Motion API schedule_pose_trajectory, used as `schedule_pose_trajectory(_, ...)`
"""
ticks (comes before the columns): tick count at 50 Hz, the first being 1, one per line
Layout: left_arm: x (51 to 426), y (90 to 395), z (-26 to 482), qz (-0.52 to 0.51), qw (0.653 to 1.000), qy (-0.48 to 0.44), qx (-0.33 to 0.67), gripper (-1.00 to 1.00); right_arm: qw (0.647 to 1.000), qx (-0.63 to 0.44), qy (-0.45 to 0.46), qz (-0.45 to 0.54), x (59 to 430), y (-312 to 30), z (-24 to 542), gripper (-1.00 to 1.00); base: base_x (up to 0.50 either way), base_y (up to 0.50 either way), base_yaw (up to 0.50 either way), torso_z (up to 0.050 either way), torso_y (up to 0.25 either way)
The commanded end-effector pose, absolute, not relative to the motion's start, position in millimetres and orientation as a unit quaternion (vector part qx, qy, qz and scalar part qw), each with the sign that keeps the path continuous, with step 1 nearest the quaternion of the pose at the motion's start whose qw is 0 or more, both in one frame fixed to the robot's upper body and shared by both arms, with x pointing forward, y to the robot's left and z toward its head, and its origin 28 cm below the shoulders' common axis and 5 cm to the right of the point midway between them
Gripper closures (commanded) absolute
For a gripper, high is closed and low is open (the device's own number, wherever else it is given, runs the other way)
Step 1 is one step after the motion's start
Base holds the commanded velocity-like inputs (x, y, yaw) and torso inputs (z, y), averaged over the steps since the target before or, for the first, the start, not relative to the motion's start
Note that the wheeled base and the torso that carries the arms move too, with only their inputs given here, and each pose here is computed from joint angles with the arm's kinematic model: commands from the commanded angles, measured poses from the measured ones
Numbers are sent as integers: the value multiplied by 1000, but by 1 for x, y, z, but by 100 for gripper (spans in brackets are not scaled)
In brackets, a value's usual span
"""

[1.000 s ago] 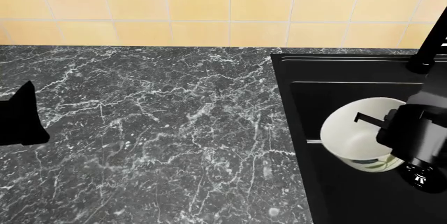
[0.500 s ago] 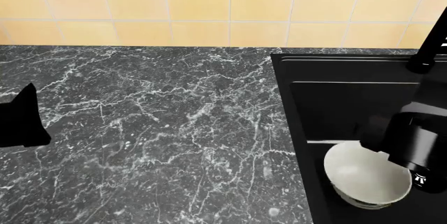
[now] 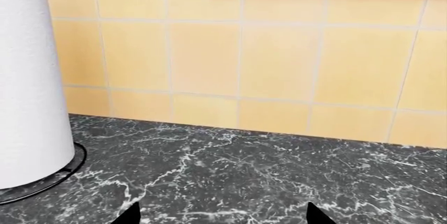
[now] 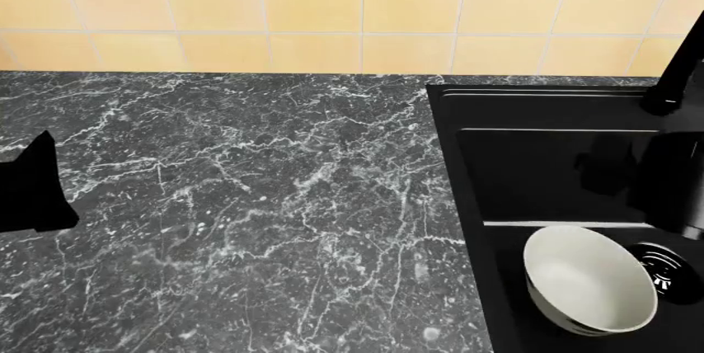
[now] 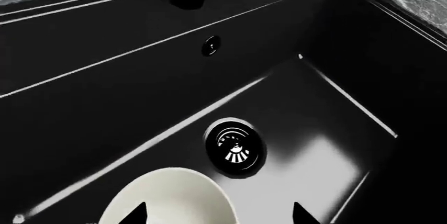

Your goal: Move the fresh-baked cupcake off the tray onto the counter, and place the bowl used for mixing into the sink.

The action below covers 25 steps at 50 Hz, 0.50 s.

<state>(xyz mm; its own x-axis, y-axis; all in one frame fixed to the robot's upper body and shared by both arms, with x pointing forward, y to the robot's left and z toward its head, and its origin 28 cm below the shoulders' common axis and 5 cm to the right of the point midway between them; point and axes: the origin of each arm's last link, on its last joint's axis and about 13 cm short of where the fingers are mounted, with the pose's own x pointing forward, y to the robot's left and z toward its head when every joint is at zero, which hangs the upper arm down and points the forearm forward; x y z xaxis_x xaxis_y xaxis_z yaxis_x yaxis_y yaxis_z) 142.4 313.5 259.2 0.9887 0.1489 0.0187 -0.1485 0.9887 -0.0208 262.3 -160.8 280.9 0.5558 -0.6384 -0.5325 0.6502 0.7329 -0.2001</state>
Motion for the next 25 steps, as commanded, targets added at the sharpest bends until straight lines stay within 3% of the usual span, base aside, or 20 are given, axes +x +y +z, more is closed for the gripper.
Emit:
schedule_pose_trajectory(1,142,314,260,75,997,-11,-12,-100,913,14,239,-331,261,-156,315,-100,0,0,0,0,0)
schedule_pose_trajectory(25,139,313,260,75,997,-13,-12,-100,959,-10,149,-241,245,-133,363,-100,0,0,0,0,0)
